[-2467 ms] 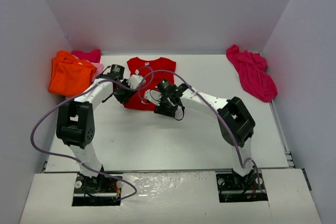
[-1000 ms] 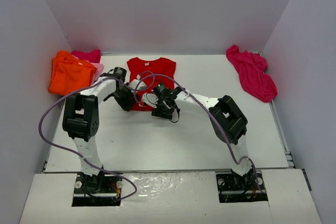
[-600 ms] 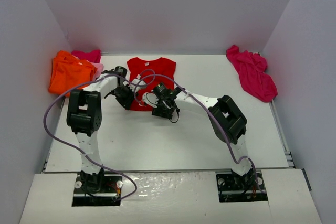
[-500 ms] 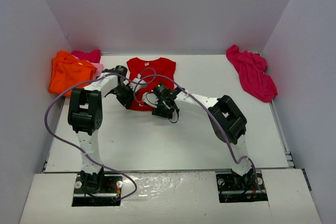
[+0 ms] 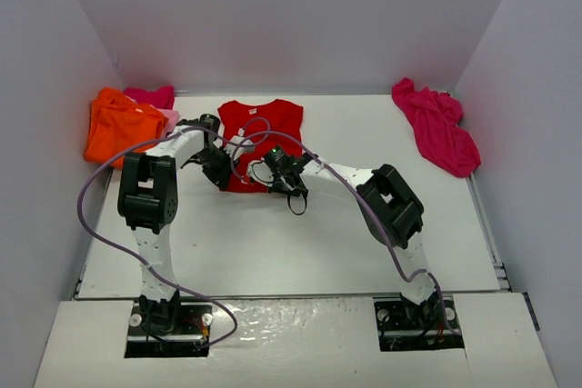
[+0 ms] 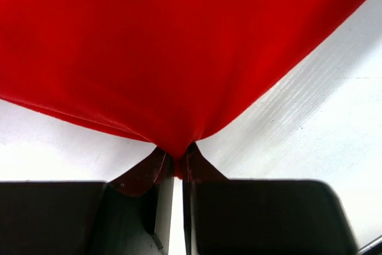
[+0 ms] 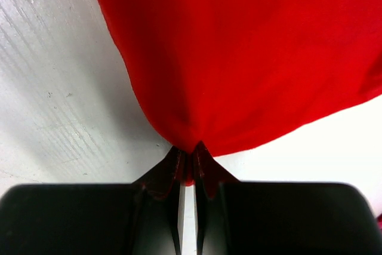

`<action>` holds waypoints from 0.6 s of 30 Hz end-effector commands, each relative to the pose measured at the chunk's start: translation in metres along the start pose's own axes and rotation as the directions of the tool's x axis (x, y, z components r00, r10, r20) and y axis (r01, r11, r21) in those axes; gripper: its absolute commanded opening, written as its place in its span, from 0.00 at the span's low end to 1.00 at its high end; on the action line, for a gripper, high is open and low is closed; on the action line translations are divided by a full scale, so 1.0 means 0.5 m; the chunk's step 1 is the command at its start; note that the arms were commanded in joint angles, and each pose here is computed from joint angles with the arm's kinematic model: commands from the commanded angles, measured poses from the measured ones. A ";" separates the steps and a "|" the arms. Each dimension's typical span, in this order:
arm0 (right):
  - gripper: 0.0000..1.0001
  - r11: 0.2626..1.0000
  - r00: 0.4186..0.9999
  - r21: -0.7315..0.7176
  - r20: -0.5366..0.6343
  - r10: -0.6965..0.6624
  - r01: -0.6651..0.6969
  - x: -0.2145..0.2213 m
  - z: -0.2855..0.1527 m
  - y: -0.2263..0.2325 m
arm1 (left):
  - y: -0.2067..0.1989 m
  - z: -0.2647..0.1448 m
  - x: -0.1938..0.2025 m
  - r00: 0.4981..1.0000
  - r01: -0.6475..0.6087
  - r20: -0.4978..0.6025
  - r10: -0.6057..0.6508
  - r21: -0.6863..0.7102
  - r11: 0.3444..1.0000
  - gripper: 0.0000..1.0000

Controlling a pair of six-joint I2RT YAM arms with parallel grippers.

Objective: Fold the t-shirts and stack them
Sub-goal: Grab one side of the 2/3 rectangular tshirt with both arms

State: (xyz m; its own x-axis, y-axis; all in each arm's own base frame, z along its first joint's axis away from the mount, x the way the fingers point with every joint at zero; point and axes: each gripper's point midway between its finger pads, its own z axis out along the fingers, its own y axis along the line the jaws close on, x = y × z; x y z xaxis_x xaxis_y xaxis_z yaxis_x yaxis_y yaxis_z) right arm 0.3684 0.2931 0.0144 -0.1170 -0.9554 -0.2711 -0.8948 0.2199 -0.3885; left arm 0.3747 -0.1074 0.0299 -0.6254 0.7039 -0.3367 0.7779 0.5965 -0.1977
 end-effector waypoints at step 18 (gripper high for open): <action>0.00 0.994 0.980 -0.113 0.198 0.024 -0.002 -0.005 -0.317 0.084 | -0.232 -0.204 0.026 0.989 -0.133 0.078 0.126 0.095 0.987 0.00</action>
State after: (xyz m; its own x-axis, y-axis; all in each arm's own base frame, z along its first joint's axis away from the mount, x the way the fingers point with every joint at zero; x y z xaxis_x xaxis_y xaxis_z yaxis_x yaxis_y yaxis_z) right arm 0.2976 0.2737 0.1024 -0.0710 -0.9164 -0.3938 -0.9202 0.2126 -0.3288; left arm 0.3004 -0.1229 0.1123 -0.5544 0.7259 -0.4071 0.8310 0.5096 -0.2231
